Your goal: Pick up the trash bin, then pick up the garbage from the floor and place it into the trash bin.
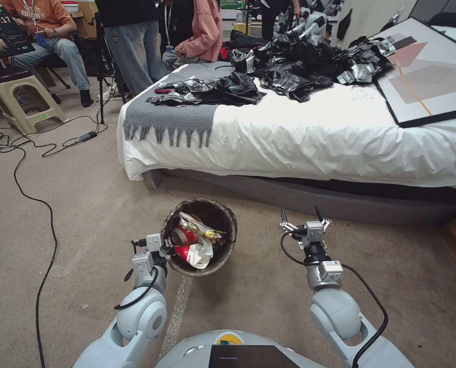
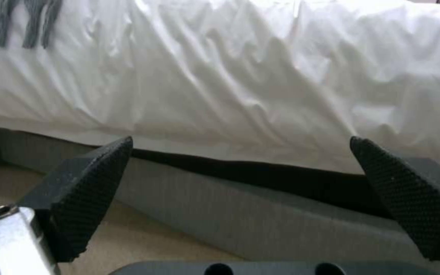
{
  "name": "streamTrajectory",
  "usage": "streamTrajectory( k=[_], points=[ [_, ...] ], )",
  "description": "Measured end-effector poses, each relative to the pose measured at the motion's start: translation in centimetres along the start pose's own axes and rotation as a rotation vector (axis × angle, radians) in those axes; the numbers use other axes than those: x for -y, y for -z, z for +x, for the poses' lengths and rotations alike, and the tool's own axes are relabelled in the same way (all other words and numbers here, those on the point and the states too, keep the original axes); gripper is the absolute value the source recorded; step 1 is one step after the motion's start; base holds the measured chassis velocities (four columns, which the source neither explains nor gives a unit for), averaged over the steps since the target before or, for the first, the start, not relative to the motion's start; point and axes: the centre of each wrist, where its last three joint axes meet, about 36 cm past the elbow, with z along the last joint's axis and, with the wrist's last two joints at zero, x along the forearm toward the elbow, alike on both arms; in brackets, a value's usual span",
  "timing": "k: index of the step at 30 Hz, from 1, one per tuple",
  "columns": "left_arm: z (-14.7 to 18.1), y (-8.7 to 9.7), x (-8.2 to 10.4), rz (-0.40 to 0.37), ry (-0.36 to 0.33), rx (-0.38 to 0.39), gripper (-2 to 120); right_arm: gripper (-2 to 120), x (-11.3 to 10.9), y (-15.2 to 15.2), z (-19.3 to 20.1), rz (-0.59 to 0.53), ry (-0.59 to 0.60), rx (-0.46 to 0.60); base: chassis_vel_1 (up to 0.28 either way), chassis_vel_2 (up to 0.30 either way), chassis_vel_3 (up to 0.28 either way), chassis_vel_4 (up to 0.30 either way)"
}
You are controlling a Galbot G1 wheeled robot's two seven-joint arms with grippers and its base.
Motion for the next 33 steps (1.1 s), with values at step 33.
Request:
streamTrajectory(
  k=[33],
  points=[
    [0.42,0.54,0.21,0.04,-0.009,-0.017,0,100,-0.89,-0.25,-0.27,-0.016,0.003,0.003,0.028,0.027,0.025,0.026]
  ],
)
